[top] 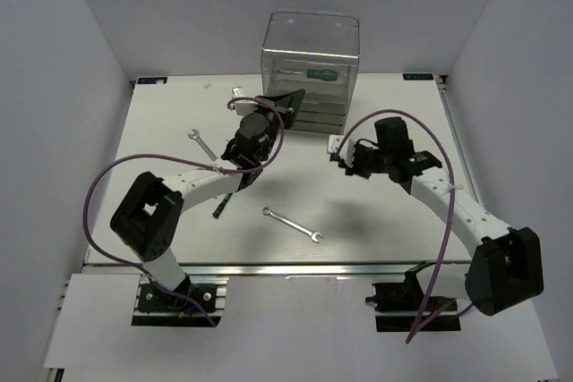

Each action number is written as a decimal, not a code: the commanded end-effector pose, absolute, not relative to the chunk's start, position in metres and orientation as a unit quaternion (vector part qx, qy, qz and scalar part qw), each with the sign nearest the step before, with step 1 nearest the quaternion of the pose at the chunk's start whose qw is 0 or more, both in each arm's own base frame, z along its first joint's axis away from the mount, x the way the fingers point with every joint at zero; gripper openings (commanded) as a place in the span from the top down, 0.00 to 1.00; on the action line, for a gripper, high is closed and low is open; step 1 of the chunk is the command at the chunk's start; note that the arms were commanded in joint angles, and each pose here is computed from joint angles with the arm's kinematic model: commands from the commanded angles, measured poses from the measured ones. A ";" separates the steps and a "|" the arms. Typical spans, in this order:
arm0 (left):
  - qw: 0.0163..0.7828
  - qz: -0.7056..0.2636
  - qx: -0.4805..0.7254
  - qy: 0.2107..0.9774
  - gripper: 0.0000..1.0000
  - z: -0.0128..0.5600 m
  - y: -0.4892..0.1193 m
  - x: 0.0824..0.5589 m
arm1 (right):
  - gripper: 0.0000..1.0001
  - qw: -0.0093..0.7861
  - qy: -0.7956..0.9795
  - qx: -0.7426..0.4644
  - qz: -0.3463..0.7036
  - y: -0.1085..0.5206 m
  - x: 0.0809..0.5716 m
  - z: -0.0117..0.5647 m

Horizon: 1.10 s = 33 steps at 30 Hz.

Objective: Sort the tools into containers

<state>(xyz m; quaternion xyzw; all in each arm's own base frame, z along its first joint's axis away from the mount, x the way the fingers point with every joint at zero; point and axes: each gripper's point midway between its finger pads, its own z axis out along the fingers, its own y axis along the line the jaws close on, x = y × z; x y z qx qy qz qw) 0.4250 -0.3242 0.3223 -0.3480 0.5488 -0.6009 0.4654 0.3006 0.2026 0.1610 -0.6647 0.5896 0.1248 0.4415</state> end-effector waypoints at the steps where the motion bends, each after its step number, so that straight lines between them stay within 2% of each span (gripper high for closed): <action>1: 0.465 -0.605 -0.328 0.557 1.00 0.325 -0.316 0.411 | 0.89 0.467 0.653 -0.572 0.173 0.192 0.301 0.183; 2: 0.452 -0.585 -0.330 0.587 0.99 0.295 -0.317 0.409 | 0.89 0.460 0.681 -0.529 0.212 0.192 0.295 0.187; 3: 0.449 -0.574 -0.333 0.598 0.92 0.280 -0.315 0.411 | 0.83 0.460 0.705 -0.493 0.220 0.181 0.300 0.188; 4: 0.444 -0.567 -0.333 0.608 0.72 0.266 -0.315 0.412 | 0.48 0.459 0.721 -0.463 0.233 0.177 0.299 0.192; 5: 0.437 -0.556 -0.334 0.623 0.63 0.243 -0.317 0.418 | 0.29 0.447 0.748 -0.416 0.260 0.175 0.297 0.192; 6: 0.430 -0.554 -0.328 0.633 0.57 0.231 -0.319 0.422 | 0.15 0.447 0.759 -0.389 0.268 0.164 0.300 0.194; 7: 0.429 -0.551 -0.323 0.638 0.50 0.223 -0.321 0.426 | 0.11 0.444 0.763 -0.376 0.283 0.162 0.297 0.195; 8: 0.424 -0.539 -0.322 0.652 0.50 0.202 -0.326 0.433 | 0.11 0.443 0.767 -0.360 0.294 0.157 0.297 0.197; 9: 0.431 -0.539 -0.311 0.653 0.49 0.206 -0.331 0.443 | 0.11 0.443 0.772 -0.332 0.312 0.150 0.297 0.199; 12: 0.426 -0.512 -0.301 0.682 0.48 0.174 -0.343 0.463 | 0.19 0.449 0.772 -0.313 0.323 0.140 0.298 0.202; 13: 0.435 -0.517 -0.290 0.678 0.49 0.185 -0.350 0.474 | 0.27 0.451 0.770 -0.313 0.324 0.138 0.298 0.202; 15: 0.431 -0.498 -0.288 0.695 0.52 0.165 -0.357 0.486 | 0.40 0.452 0.768 -0.308 0.333 0.135 0.297 0.202; 16: 0.433 -0.491 -0.293 0.697 0.54 0.166 -0.358 0.494 | 0.52 0.450 0.767 -0.307 0.338 0.135 0.296 0.201; 19: 0.438 -0.473 -0.307 0.700 0.59 0.156 -0.354 0.504 | 0.63 0.454 0.769 -0.294 0.340 0.126 0.298 0.201; 33: 0.459 -0.462 -0.349 0.674 0.61 0.131 -0.344 0.535 | 0.64 0.463 0.766 -0.292 0.336 0.121 0.302 0.200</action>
